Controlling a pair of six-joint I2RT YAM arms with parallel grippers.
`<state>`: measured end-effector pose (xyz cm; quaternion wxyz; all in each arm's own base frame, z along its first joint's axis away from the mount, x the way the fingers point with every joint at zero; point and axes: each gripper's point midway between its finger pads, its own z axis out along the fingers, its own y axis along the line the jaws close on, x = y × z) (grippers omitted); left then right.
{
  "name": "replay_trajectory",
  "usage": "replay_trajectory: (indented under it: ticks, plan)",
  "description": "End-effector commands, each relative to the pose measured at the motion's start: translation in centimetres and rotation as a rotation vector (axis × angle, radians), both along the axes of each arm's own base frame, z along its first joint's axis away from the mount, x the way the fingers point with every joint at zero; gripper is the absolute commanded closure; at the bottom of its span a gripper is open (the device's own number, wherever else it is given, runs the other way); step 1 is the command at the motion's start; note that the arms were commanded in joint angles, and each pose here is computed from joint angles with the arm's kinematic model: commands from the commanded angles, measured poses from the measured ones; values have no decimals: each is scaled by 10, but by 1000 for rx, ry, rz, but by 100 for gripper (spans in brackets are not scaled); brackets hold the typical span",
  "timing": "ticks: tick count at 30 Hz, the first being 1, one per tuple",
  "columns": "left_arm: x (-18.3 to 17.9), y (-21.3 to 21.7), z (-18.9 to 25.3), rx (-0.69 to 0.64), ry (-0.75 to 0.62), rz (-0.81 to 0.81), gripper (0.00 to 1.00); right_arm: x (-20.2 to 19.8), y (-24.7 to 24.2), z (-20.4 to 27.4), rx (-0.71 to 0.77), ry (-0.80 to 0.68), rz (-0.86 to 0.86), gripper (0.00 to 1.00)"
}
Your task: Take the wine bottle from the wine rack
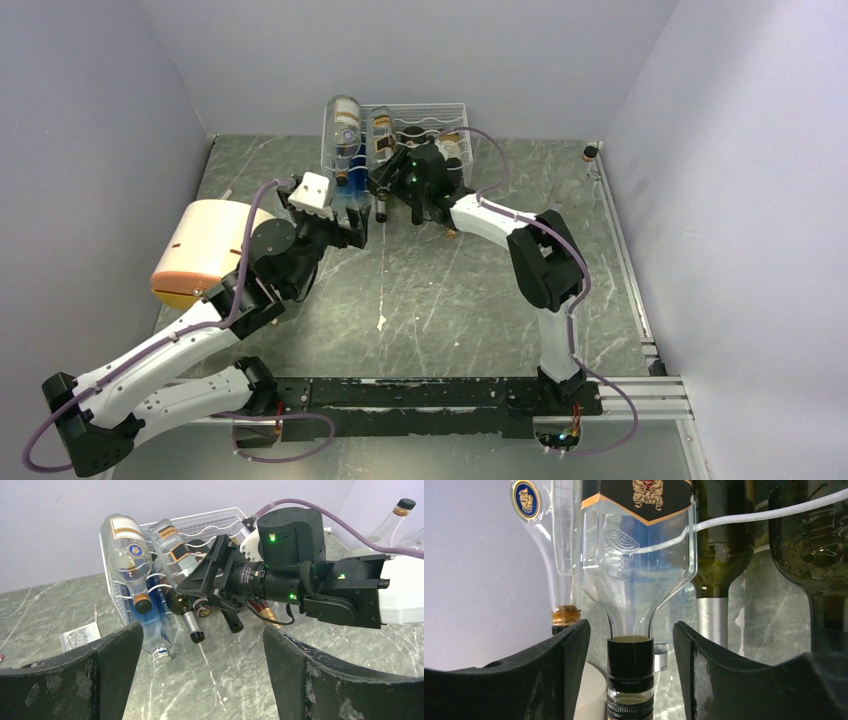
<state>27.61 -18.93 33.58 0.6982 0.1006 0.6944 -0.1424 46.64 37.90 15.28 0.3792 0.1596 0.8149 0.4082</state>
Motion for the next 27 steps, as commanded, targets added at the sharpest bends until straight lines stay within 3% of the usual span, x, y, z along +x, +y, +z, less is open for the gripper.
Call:
replay_trajectory:
  ticks: [1, 10, 15, 17, 27]
  plan:
    - [1, -1, 10, -19, -22, -8, 7, 14, 5, 13, 70, -25, -3, 38]
    - [3, -3, 5, -11, -9, -6, 7, 16, 4, 16, 128, -11, 24, 64]
    - [4, -4, 3, -8, -2, -5, 7, 13, 4, 53, 175, -68, 55, 76]
    - [4, -4, 2, -7, 1, -6, 7, 7, 0, 88, 213, -120, 61, 81]
    - [6, -6, -2, -1, 10, -2, 7, -20, -26, 160, 358, -203, 95, 95]
